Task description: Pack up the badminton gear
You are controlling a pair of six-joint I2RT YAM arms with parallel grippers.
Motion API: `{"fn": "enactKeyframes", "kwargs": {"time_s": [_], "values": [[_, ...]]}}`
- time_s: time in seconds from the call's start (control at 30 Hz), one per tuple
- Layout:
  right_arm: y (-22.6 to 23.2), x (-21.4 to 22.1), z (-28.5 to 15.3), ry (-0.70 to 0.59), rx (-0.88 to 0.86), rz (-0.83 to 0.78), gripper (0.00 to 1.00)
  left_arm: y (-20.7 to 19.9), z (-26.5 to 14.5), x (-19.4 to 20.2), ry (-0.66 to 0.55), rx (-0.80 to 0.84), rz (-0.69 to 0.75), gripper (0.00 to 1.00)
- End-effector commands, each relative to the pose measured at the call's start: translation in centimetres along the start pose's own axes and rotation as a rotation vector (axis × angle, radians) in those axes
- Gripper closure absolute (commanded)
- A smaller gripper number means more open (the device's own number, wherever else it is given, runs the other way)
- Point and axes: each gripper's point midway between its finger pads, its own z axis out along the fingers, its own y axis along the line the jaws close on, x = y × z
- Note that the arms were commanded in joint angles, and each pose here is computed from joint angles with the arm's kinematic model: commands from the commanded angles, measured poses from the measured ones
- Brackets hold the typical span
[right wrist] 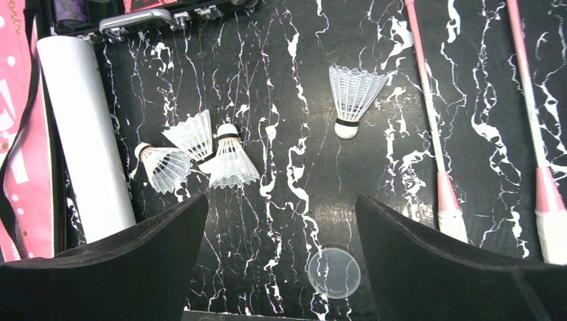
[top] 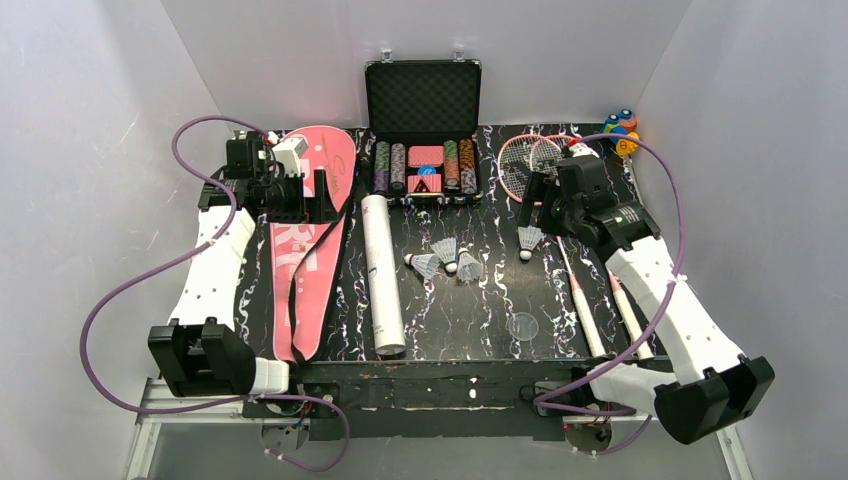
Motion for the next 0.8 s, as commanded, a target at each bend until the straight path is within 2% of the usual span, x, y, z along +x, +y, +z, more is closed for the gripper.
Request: {"fn": "enactKeyframes", "kwargs": {"time_s": [0.0, 0.13, 0.23, 0.63, 0.77], "values": [[-0.8, -0.4, -1.5, -0.05, 0.027, -0.014, 0.1, -1.2, -1.0, -0.7, -0.037, 0.031, 0.005, 0.02], [-1.0, 0.2, -1.6, -0.032, 0.033, -0.02, 0.09, -2.7, -0.3, -0.3, -0.011, 0.106, 0.008, 0.02], [-1.1, 0.5, -1.6, -0.029, 0.032, -0.019, 0.09, -3.2, 1.2, 0.3, 0.039, 0.094, 0.02, 0.02], [-2.2, 1.3, -2.0, -0.012, 0.074, -0.019, 0.08, -4.1, 7.9, 0.7, 0.149, 0.045, -0.093, 0.02], [-2.4, 1.7, -1.9, -0.001, 0.084, -0.012, 0.08, -4.6, 10.0, 1.9, 0.187, 0.006, -0.077, 0.02]]}}
